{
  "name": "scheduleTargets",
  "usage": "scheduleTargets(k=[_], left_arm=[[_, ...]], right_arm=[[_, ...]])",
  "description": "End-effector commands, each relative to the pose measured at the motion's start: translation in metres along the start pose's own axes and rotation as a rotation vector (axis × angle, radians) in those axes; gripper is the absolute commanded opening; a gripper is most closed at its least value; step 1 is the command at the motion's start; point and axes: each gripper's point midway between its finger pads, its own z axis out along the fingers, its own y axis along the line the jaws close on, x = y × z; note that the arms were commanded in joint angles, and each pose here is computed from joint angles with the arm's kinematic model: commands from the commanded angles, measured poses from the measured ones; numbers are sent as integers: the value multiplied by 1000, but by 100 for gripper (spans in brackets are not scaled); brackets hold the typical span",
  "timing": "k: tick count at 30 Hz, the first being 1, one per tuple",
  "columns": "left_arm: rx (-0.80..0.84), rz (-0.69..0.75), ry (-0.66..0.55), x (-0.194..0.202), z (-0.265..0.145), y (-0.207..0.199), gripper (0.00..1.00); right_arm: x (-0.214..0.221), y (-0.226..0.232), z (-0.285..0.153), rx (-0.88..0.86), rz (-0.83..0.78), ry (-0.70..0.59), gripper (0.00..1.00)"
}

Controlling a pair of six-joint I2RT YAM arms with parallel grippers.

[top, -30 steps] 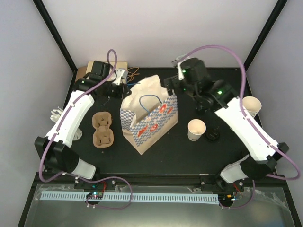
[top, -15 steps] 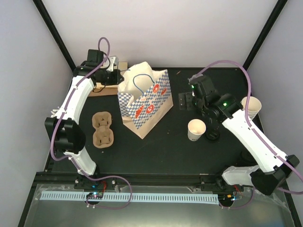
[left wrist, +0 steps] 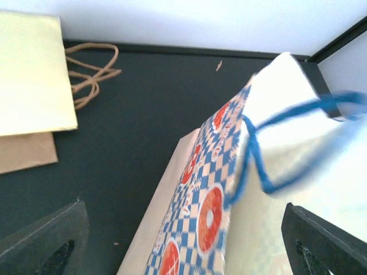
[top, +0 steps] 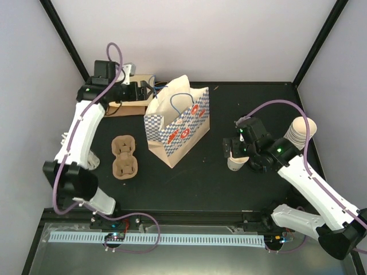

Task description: Pack the takeout coffee

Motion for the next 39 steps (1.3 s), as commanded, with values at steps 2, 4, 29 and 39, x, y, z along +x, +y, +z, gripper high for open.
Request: scheduleTargets(k=[2, 4, 29, 39], left_arm=[[-57, 78, -212, -19, -72, -18, 99], [-89, 86, -270, -20, -93, -19, 99], [-227, 44, -453, 122, -174, 7, 99], [-145, 116, -459, 127, -160, -2, 99]], right_arm=[[13, 2, 7, -24, 34, 37, 100], [16, 0, 8, -15, 30, 50, 96], [40, -3, 32, 68, -11, 250, 69], [54, -3, 55, 120, -50, 319, 63]])
